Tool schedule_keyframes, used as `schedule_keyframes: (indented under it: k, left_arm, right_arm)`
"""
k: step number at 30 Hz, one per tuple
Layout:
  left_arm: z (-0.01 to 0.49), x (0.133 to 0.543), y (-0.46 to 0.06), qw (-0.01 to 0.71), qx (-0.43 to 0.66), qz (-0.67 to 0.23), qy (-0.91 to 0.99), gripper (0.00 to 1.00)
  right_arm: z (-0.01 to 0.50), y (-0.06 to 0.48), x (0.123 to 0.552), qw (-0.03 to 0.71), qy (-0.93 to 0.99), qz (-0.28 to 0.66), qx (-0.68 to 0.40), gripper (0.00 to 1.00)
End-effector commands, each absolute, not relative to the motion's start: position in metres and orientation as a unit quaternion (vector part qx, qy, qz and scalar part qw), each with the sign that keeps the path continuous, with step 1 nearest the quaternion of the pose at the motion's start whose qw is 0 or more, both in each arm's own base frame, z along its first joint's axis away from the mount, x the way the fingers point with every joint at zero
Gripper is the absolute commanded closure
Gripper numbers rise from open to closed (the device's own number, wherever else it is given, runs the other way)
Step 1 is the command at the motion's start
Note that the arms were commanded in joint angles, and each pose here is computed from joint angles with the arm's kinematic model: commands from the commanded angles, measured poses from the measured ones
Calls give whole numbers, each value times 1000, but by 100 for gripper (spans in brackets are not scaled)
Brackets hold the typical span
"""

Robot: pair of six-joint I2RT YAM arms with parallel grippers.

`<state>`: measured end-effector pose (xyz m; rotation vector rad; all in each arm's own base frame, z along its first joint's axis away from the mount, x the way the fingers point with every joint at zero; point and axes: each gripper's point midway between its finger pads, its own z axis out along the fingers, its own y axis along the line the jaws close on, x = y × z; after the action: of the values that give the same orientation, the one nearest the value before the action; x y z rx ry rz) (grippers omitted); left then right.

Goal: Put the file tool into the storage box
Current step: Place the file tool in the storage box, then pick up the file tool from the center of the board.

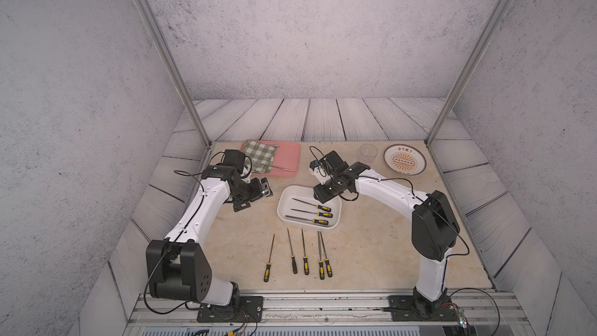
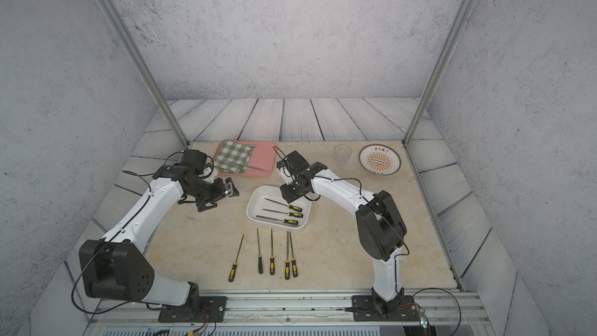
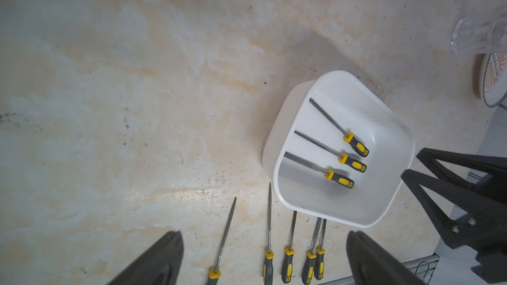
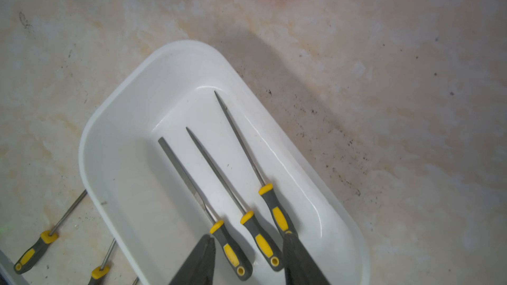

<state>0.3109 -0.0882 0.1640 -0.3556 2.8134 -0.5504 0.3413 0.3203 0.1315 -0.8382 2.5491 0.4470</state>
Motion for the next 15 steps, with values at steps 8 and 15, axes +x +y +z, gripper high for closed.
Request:
schedule_keyframes:
  k: [8, 15]
  left_arm:
    - [177, 315, -103, 171, -93, -247, 949, 2]
    - [194, 333, -97, 173, -123, -226, 951, 2]
  right_arm:
    - [171, 268, 305, 248, 933, 181, -190, 53]
    - [169, 258, 279, 215, 937, 198, -194, 52]
